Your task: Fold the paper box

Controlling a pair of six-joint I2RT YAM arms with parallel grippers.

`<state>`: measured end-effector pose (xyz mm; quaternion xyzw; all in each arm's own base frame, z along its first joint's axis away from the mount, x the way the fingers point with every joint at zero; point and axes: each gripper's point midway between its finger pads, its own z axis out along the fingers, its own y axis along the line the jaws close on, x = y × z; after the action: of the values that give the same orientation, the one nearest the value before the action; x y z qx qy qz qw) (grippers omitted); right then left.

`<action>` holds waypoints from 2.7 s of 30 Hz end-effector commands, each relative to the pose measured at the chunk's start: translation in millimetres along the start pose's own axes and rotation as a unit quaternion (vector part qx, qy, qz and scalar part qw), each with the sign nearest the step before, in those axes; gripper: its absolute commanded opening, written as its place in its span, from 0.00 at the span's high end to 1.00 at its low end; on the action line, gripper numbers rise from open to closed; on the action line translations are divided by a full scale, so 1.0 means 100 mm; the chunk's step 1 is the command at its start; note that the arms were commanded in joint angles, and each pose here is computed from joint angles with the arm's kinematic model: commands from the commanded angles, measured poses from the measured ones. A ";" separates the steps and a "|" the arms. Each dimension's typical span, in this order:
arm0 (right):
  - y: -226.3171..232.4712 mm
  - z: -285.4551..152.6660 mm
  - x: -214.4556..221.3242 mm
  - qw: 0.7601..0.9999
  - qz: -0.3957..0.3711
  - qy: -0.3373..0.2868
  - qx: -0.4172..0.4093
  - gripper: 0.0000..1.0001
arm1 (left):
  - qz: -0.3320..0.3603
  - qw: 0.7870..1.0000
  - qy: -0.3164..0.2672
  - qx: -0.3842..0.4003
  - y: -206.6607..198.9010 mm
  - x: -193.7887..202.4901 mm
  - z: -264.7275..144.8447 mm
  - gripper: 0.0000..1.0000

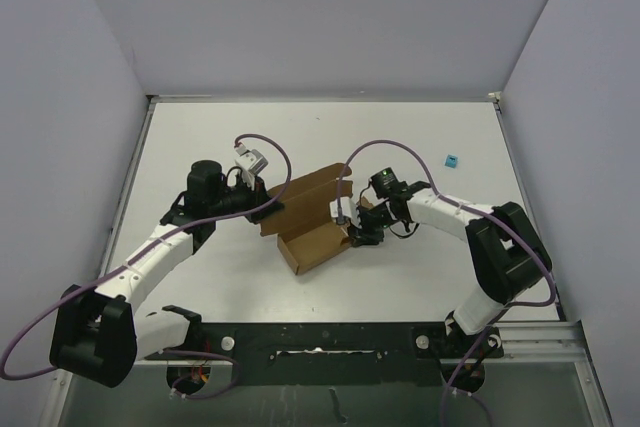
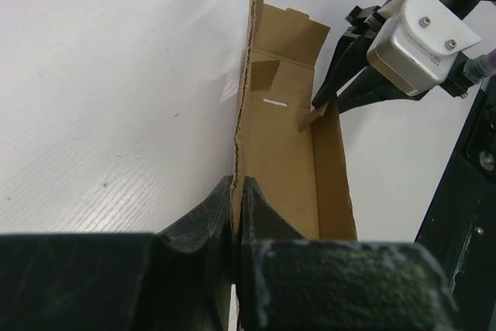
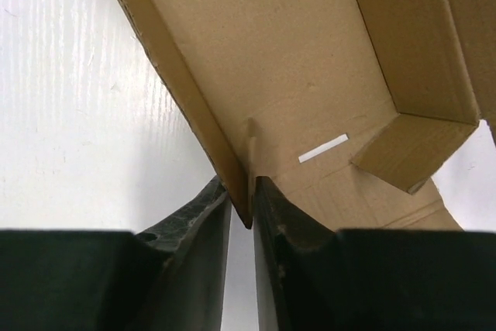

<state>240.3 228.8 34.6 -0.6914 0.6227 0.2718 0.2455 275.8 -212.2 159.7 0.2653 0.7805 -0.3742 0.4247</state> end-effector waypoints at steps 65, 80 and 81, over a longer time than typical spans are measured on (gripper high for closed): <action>-0.93 -0.95 -0.22 0.934 0.235 -0.177 0.202 1.00 | 0.139 0.980 -0.133 0.049 -0.11 -0.78 0.26 1.00; -0.73 -1.04 -0.29 0.919 0.281 -0.274 0.049 0.41 | 0.181 0.975 -0.116 0.059 -0.16 -0.67 0.22 1.00; -0.72 -1.06 -0.32 0.919 0.276 -0.278 0.046 0.37 | 0.182 0.975 -0.116 0.060 -0.17 -0.67 0.21 1.00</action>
<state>317.4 180.2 96.7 -0.3452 0.7603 0.4414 0.3287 305.9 -241.5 186.7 0.3577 0.6786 -0.3691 0.5247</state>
